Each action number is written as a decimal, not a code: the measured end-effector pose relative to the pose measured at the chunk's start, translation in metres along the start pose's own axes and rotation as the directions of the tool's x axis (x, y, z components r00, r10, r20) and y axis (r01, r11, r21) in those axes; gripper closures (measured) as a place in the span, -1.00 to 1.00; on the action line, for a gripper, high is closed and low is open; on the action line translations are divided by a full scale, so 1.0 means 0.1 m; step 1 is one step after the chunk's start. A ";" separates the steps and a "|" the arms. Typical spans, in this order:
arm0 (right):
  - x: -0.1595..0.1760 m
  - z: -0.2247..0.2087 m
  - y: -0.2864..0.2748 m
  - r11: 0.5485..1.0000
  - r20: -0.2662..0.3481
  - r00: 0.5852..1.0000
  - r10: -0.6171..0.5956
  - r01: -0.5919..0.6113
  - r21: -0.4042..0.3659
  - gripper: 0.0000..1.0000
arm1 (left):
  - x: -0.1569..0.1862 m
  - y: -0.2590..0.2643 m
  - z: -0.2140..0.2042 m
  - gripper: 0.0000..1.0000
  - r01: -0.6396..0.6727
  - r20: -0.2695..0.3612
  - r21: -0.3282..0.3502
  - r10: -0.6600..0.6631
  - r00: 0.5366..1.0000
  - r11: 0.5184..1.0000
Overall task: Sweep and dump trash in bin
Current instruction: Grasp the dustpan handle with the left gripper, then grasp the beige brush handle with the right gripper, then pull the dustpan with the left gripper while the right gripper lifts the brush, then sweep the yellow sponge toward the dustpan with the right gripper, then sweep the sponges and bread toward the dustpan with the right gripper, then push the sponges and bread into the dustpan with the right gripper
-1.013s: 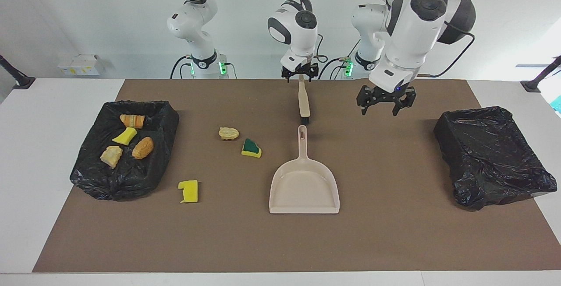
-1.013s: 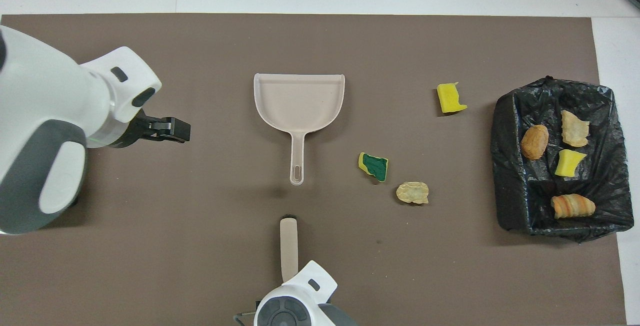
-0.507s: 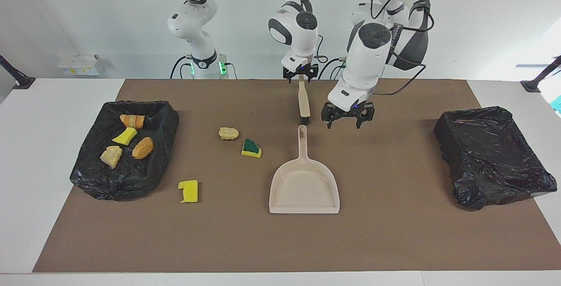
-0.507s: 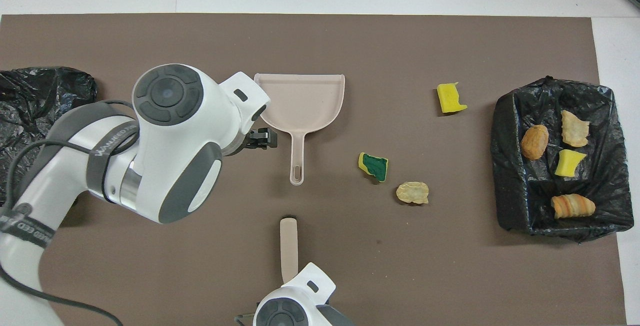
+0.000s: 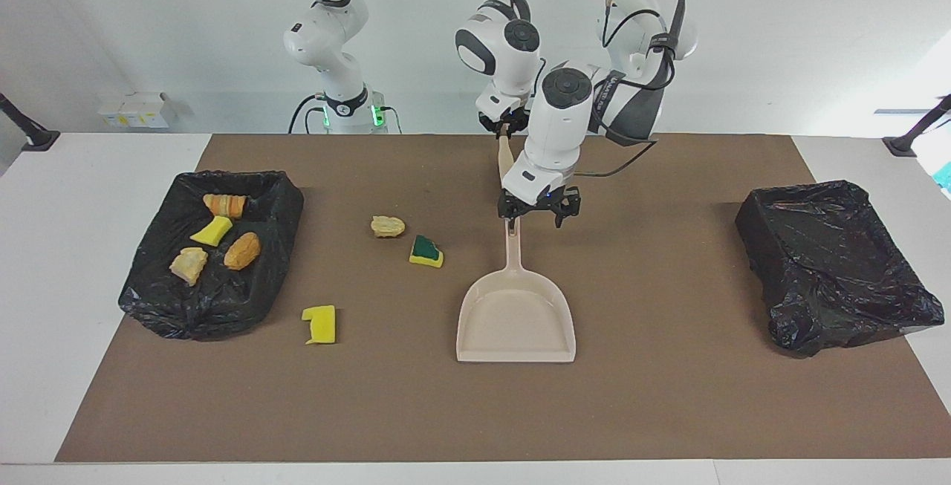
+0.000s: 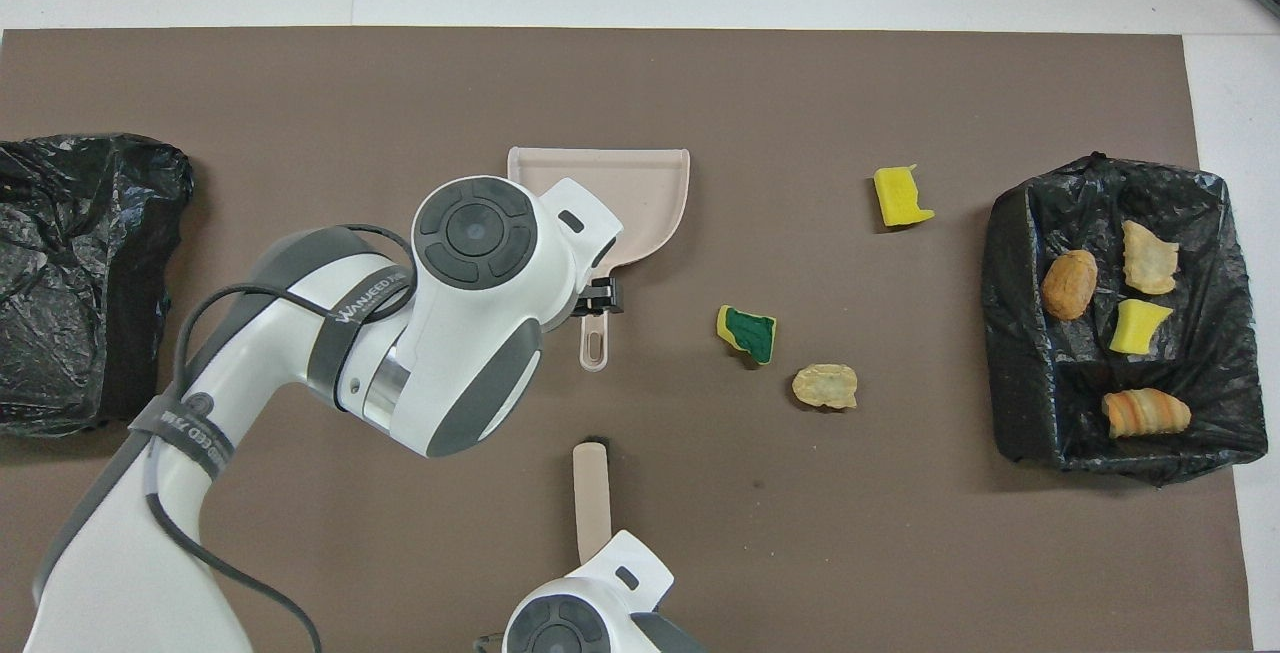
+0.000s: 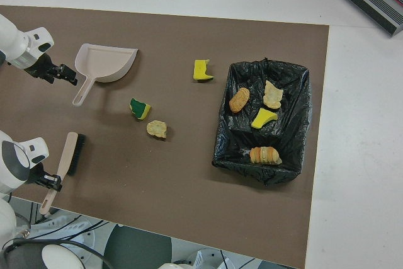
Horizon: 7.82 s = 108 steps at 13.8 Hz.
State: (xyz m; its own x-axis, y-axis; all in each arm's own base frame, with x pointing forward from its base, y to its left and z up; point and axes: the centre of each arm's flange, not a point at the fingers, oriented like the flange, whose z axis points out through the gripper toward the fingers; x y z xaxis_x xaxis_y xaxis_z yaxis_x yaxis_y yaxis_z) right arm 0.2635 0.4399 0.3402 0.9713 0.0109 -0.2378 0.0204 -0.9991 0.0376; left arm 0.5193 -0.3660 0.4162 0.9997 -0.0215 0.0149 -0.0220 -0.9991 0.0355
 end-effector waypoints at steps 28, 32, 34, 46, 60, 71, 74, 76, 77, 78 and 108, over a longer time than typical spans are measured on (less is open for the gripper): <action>2.99 -0.92 4.14 0.957 -0.165 0.965 -0.202 0.159 -0.245 0.48 | 0.23 -0.57 -0.03 0.36 -0.450 0.059 0.021 0.448 0.892 0.893; 3.36 -0.65 4.13 0.931 -0.119 0.964 -0.240 0.193 -0.311 0.48 | 0.29 -1.11 -0.39 0.36 -0.652 0.115 0.037 0.645 0.755 0.757; 3.40 -0.56 3.99 0.924 -0.103 0.960 -0.262 0.218 -0.315 0.48 | 0.25 -1.30 -0.57 0.36 -0.753 0.157 0.047 0.739 0.655 0.657; 2.93 -0.53 2.53 0.868 -0.042 0.869 -0.494 0.490 -0.076 0.48 | -0.17 -1.82 -0.25 0.36 -0.978 0.242 -0.098 0.958 0.154 0.182; 2.57 -1.20 3.58 0.945 0.053 0.947 -0.316 0.310 0.099 0.48 | -0.14 -1.84 0.26 0.36 -0.986 0.210 -0.077 0.969 0.131 0.150; 1.52 -0.29 3.89 0.997 0.105 0.992 -0.063 0.059 0.041 0.48 | -0.13 -2.11 0.40 0.36 -0.980 0.207 -0.080 0.965 0.162 0.182; 1.51 -0.30 3.57 1.000 0.080 0.997 0.017 -0.018 0.015 0.48 | -0.13 -2.11 0.40 0.36 -0.980 0.208 -0.080 0.965 0.162 0.182; 1.50 -0.23 3.22 0.995 0.049 0.994 0.099 -0.099 0.001 0.48 | -0.13 -2.11 0.40 0.36 -0.980 0.208 -0.080 0.965 0.162 0.182; 1.51 -0.19 3.04 0.991 0.036 0.990 0.136 -0.136 0.005 0.48 | -0.13 -2.11 0.40 0.36 -0.980 0.208 -0.080 0.965 0.162 0.182; 1.52 -0.17 2.91 0.987 0.032 0.986 0.162 -0.163 0.014 0.48 | -0.13 -2.11 0.40 0.36 -0.980 0.208 -0.080 0.965 0.162 0.182; 1.50 -1.36 0.31 0.897 0.023 0.998 0.064 -0.067 0.436 0.48 | -0.12 -2.11 0.40 0.36 -0.981 0.205 -0.078 0.966 0.158 0.177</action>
State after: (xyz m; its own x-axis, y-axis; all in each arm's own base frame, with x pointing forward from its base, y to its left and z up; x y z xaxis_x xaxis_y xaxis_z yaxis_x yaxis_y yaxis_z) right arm 0.4423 0.4163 0.4376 0.9650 -0.0541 -0.2567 -0.1507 -0.9153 -0.3735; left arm 0.5122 -0.1558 0.3685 0.1393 -0.9758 -0.1683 -0.9858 -0.1527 0.0693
